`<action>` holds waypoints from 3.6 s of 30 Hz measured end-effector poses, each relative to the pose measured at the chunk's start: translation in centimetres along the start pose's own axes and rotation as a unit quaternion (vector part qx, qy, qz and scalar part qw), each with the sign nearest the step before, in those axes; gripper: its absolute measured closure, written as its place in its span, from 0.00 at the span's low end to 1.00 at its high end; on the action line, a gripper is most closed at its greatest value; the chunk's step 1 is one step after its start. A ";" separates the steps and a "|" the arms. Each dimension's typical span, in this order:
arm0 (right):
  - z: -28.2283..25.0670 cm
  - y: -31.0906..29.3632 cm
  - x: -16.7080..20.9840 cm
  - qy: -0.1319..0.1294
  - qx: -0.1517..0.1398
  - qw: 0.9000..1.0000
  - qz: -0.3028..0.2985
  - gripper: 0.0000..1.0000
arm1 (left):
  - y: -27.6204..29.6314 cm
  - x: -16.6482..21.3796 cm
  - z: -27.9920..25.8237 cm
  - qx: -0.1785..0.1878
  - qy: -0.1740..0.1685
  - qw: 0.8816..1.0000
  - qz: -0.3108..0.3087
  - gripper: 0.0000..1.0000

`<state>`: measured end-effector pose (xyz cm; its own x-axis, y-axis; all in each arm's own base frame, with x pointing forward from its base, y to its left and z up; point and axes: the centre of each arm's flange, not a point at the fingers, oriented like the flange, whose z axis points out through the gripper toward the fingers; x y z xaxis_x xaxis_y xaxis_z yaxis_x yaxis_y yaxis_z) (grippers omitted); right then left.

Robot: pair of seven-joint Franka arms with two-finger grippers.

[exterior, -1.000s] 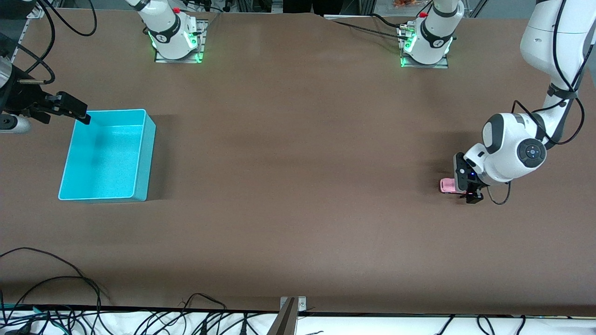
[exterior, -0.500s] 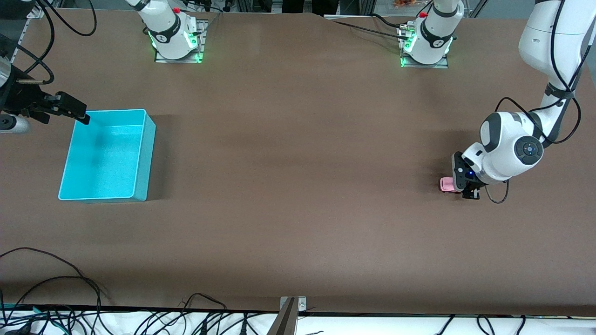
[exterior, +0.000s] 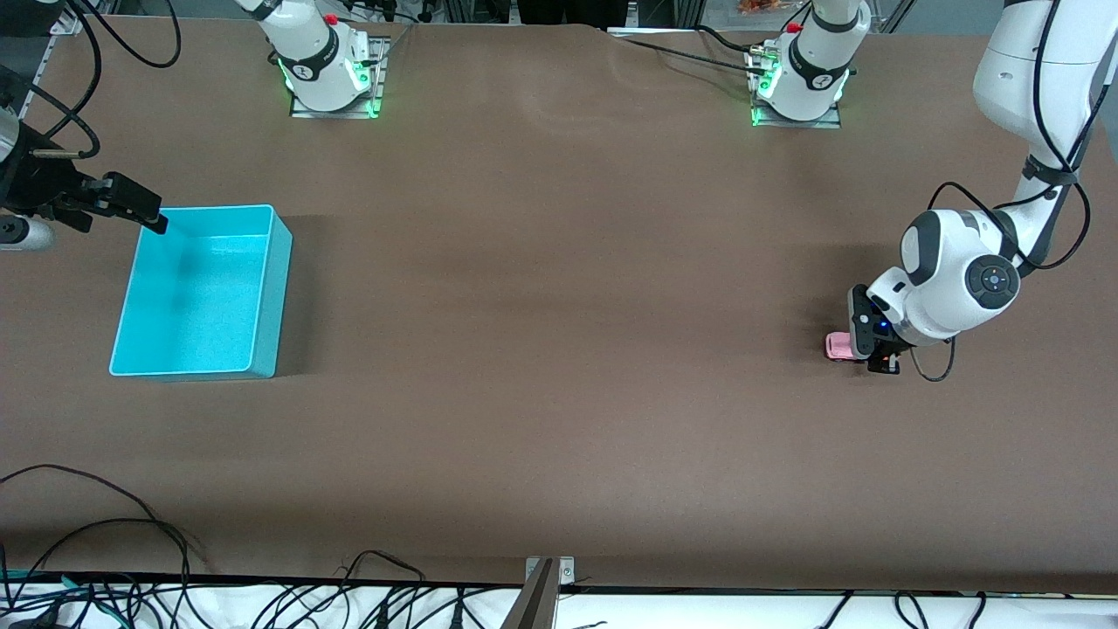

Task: Wind and store pink jeep toy

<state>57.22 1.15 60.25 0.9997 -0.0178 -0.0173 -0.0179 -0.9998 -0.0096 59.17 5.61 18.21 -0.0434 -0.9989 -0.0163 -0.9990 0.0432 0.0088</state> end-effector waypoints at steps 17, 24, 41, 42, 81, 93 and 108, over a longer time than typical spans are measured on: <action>0.0 0.0 0.0 0.000 0.000 1.000 0.000 0.00 | 1.1 -5.9 0.1 -0.001 0.000 1.000 -0.016 0.49; 0.0 0.0 0.0 0.000 0.000 1.000 0.000 0.00 | 2.5 -10.9 0.2 -0.001 0.000 1.000 -0.013 0.49; 0.0 0.0 0.0 0.000 0.000 1.000 0.000 0.00 | 5.4 -21.1 0.4 0.007 -0.002 1.000 -0.001 0.49; 0.0 0.0 0.0 0.000 0.000 1.000 0.000 0.00 | 5.5 -21.5 0.4 0.008 -0.002 1.000 0.000 0.49; 0.0 0.0 0.0 0.000 0.000 1.000 0.000 0.00 | 2.9 -25.3 -8.2 -0.039 0.007 0.995 -0.087 0.00; 0.0 0.0 0.0 0.000 0.000 1.000 0.000 0.00 | -0.4 -20.7 -15.5 -0.086 0.020 0.968 -0.236 0.00; 0.0 0.0 0.0 0.000 0.000 1.000 0.000 0.00 | -2.4 -13.9 -21.6 -0.152 0.011 0.908 -0.389 0.00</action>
<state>57.22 1.12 60.25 0.9997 -0.0183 -0.0174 -0.0184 -0.9998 -0.0096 62.37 19.06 40.01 0.6791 -0.7249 -0.1153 -0.6783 -0.6797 0.2792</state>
